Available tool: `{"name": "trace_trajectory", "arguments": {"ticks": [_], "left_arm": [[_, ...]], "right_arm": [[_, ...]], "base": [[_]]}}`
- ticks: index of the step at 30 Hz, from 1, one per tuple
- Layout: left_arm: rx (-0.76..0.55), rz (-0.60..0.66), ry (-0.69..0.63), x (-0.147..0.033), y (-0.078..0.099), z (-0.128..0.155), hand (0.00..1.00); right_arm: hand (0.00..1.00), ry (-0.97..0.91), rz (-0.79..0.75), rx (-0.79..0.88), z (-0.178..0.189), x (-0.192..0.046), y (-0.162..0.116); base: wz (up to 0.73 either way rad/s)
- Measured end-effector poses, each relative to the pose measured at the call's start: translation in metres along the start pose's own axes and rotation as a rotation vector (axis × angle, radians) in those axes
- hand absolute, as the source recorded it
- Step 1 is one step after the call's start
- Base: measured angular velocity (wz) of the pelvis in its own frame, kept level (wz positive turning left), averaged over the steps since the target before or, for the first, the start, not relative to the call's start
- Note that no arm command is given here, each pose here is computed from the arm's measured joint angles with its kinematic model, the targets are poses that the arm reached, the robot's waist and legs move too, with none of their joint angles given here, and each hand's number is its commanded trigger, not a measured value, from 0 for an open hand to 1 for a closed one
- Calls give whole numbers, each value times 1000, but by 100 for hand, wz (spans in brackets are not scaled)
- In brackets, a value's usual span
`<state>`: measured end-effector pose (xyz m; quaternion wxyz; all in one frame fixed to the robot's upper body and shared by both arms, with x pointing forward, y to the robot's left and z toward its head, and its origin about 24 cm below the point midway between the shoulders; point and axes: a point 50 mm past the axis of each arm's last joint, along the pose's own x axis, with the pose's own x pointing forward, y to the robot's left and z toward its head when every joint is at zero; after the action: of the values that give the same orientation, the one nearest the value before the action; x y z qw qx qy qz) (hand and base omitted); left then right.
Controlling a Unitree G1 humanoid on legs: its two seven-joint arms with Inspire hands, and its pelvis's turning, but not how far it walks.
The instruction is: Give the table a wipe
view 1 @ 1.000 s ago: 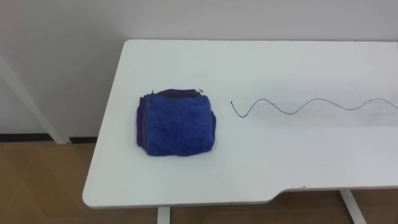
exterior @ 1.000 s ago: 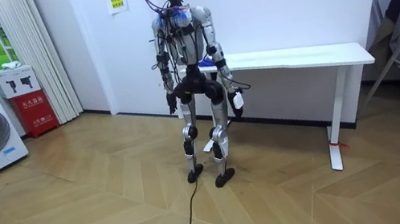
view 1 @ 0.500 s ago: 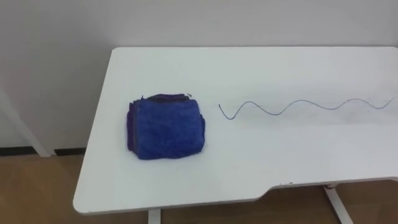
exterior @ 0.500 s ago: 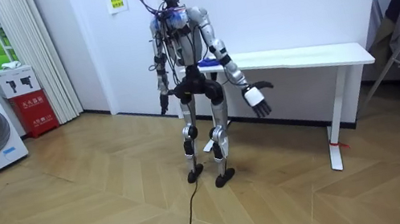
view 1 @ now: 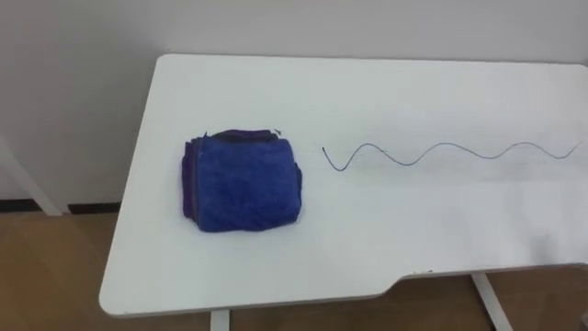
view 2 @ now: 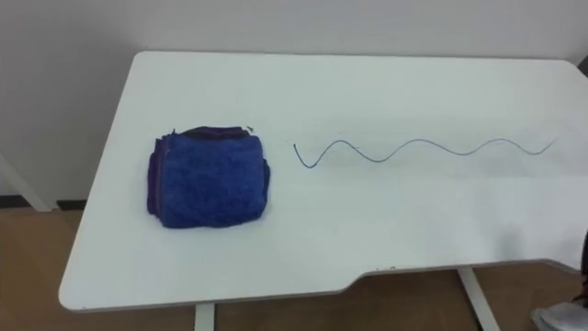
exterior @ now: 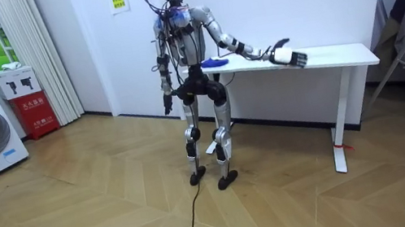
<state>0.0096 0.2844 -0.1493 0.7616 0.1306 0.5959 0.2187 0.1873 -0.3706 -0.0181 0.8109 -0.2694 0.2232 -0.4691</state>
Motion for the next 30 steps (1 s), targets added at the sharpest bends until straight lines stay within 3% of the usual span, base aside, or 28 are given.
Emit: {"name": "trace_trajectory", "arguments": {"ticks": [10, 16, 20, 25, 30], "left_arm": [[56, -32, -23, -1, -10, 4, 0], [92, -54, -22, -2, -14, 4, 0], [105, -74, -31, -1, -17, 9, 0], [141, -108, -60, -1, -25, 18, 0], [153, -119, -86, -1, -29, 27, 0]], "right_arm": [[0, -624, -20, -90, 119, -28, 11], [0, -840, 13, -91, 161, -55, 22], [0, -949, 23, -161, 178, -66, 31], [0, -1120, 134, -247, 193, -99, 51], [0, -1179, 240, -303, 196, -115, 66]], "base": [[2], [12], [9], [7], [6]]}}
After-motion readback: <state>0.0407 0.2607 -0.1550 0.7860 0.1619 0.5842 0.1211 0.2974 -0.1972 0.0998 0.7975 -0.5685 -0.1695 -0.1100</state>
